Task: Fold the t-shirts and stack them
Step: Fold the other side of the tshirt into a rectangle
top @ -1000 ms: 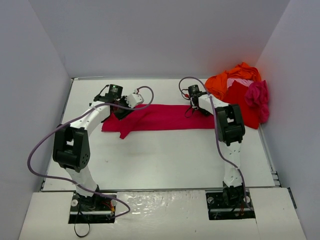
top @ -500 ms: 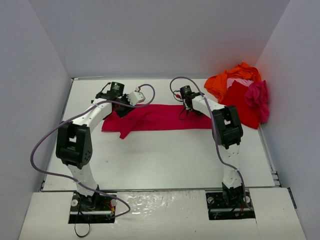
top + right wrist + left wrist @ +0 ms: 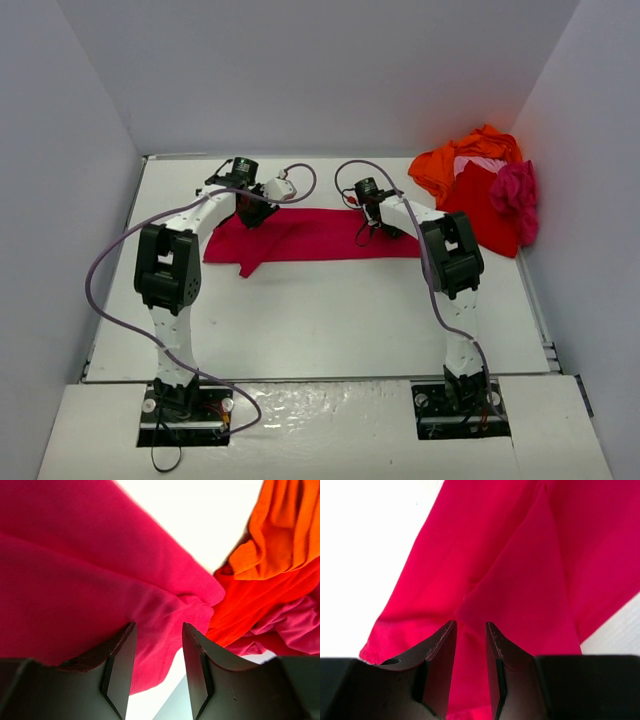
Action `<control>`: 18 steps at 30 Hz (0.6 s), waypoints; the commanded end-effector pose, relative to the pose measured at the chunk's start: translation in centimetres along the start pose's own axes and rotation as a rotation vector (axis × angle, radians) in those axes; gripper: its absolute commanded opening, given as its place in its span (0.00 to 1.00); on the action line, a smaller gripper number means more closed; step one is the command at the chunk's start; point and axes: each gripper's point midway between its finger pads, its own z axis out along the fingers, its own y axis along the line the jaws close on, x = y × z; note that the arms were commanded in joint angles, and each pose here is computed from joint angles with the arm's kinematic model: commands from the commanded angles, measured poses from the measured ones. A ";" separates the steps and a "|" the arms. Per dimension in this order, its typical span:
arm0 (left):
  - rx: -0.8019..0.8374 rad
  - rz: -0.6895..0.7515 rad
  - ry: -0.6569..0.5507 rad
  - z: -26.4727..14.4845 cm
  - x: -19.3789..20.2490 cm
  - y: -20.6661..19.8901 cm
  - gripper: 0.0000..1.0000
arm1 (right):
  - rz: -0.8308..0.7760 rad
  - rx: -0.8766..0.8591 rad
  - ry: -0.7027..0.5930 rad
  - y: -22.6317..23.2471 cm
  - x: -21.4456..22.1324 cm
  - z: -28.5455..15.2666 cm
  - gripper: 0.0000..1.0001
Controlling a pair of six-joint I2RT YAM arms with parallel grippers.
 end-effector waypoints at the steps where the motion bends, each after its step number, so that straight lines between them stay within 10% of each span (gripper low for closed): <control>1: -0.022 0.016 -0.042 -1.4 -2.0 1.4 0.26 | 0.043 0.023 -0.039 -1.7 -0.3 -2.5 0.39; 18: -0.028 0.007 -0.008 -0.4 -0.8 1.9 0.25 | 0.045 0.022 -0.039 -1.5 -0.3 -2.4 0.40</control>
